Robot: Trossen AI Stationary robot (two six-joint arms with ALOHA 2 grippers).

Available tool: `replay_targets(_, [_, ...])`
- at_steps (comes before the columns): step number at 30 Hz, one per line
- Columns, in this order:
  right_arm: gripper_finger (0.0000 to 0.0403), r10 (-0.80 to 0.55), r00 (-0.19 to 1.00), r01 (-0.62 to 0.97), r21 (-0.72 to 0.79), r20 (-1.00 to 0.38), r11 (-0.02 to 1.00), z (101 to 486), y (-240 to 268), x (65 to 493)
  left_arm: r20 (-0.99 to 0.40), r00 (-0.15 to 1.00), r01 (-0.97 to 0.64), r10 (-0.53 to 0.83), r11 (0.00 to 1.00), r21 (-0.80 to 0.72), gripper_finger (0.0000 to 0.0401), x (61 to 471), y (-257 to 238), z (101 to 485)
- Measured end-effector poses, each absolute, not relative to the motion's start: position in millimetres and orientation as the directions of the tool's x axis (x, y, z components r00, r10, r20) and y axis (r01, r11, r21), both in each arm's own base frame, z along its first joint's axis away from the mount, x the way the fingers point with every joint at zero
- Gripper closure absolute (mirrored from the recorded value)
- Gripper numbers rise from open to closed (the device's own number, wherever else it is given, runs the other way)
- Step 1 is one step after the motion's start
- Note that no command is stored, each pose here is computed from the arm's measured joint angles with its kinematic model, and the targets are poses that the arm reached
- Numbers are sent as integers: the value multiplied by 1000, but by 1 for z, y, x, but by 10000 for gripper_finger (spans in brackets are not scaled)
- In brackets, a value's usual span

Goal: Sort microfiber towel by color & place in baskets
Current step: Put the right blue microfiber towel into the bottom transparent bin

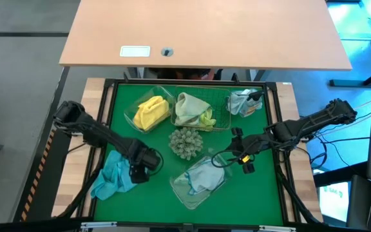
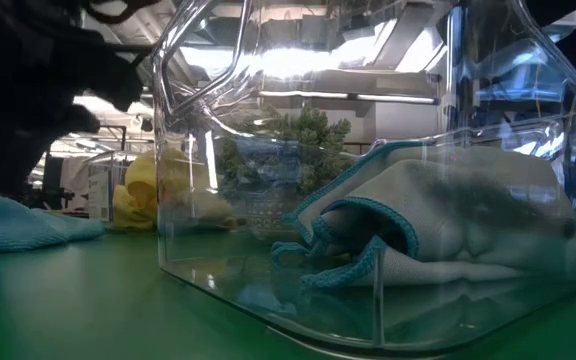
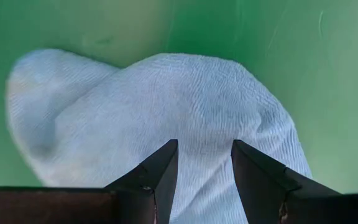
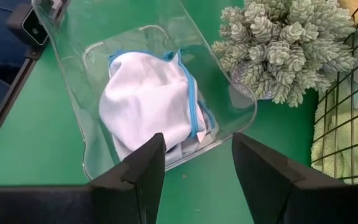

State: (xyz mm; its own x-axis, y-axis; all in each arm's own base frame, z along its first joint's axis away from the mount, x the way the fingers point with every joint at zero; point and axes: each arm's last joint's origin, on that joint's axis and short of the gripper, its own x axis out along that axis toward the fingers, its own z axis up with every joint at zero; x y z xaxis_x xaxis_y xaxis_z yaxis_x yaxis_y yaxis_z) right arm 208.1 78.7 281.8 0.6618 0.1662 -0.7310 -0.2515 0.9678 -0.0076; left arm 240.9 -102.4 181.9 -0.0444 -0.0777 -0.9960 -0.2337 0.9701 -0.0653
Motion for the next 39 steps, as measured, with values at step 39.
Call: replay_targets(39, [217,144,657,-238,-22,-740,971,259,76,202,-921,333,18,-201,978,-207,397,290,-125,270])
